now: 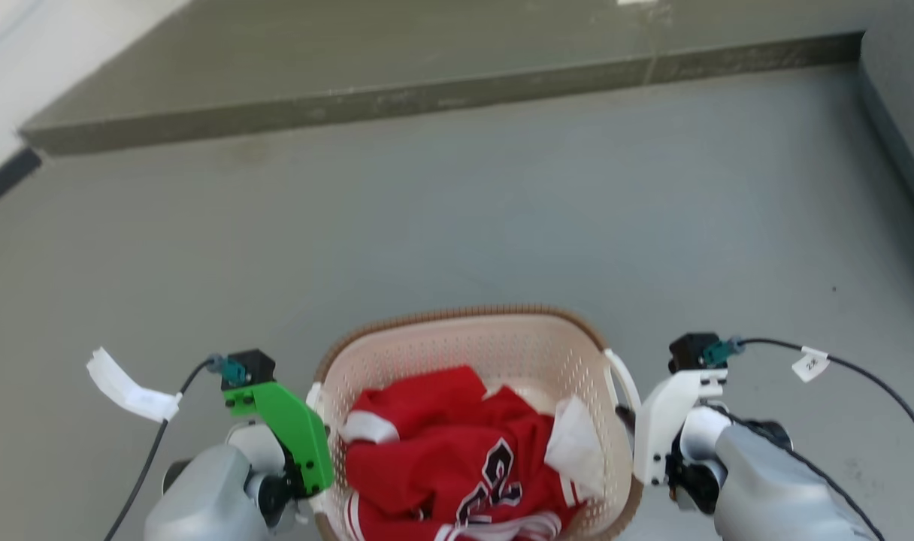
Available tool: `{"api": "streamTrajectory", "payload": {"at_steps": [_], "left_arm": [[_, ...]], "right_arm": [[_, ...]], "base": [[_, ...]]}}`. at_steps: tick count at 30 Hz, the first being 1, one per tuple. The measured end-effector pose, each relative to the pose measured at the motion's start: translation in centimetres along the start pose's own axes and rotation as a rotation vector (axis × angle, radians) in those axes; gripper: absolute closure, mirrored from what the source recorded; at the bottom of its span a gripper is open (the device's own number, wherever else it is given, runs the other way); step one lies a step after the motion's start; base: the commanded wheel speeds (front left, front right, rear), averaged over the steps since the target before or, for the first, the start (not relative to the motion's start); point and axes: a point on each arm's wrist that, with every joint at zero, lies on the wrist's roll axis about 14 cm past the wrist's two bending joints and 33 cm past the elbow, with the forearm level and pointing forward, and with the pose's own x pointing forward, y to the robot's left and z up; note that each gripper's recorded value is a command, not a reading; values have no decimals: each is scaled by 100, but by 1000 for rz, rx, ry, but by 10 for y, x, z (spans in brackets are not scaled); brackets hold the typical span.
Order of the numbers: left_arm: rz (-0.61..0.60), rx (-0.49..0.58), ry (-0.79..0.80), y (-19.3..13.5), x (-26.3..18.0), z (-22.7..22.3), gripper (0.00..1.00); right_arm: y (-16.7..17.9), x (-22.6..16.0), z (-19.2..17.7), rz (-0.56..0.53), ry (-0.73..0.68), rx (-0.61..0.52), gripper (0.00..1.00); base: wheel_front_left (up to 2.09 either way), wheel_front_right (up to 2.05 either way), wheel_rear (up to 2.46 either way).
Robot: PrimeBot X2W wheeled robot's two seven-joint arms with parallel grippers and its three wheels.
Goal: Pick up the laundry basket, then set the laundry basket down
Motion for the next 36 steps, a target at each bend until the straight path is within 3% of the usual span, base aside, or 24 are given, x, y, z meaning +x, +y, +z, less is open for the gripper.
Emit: {"api": "streamTrajectory", "payload": {"at_steps": [17, 36], "left_arm": [[-4, -1, 39, -12, -38, -42, 100], [-10, 30, 8, -19, -50, -37, 100]], "right_arm": [[17, -41, -45, 35, 44, 55, 100], [22, -52, -36, 49, -8, 57, 100]], "base": [[0, 0, 0], [0, 0, 0]]}}
